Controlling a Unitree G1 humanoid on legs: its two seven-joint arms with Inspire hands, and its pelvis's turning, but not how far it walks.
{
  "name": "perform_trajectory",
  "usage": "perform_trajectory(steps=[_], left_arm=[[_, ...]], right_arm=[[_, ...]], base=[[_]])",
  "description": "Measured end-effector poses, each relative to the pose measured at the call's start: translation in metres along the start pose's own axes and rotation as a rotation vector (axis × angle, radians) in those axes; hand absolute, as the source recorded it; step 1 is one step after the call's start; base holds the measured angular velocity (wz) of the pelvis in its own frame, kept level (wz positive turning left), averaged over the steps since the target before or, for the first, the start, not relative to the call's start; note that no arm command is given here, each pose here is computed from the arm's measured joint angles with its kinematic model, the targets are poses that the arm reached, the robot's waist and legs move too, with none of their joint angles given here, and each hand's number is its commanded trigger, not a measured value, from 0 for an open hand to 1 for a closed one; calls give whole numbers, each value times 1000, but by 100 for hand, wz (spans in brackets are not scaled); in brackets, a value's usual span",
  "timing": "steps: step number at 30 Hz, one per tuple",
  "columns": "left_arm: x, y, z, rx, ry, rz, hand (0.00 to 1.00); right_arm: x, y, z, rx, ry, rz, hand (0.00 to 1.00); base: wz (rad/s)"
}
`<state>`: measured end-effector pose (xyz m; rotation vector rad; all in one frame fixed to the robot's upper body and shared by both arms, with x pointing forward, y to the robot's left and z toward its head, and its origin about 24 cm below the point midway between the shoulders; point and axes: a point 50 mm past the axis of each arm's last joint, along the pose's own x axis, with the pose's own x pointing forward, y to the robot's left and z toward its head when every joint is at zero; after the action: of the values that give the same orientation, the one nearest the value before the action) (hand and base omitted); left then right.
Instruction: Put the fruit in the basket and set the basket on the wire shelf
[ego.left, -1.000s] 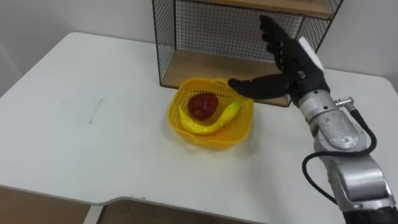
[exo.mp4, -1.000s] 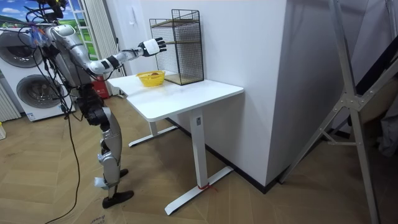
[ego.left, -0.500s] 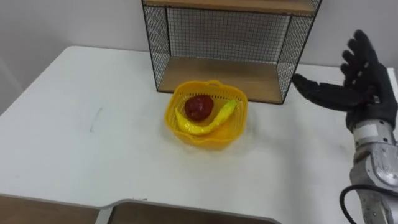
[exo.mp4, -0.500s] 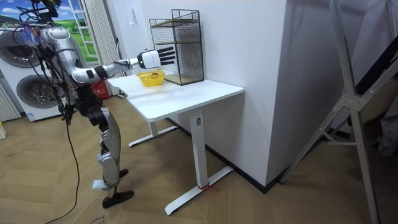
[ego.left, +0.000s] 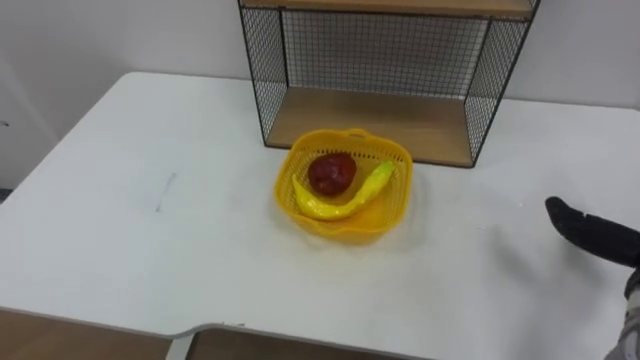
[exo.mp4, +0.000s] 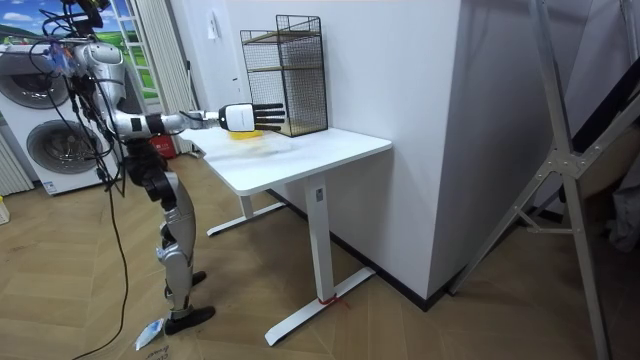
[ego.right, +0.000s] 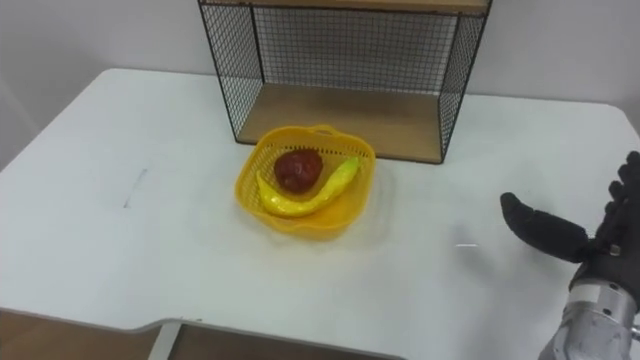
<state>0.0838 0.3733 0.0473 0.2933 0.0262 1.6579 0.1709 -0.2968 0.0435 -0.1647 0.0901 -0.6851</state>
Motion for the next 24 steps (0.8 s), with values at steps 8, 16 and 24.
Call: perform_trajectory(steps=[8, 16, 24], left_arm=[[-22, -20, 46, -180, -176, -135, 0], [-82, -68, 48, -311, -78, -640, 0], [-146, -93, 31, -398, 160, -1114, 0]], right_arm=[[-3, 9, 1, 25, -31, 83, 0], [-16, 43, -18, 71, 29, 278, 0], [-28, 64, -23, 137, 66, 441, 0]], base=[[1], [1], [-7]])
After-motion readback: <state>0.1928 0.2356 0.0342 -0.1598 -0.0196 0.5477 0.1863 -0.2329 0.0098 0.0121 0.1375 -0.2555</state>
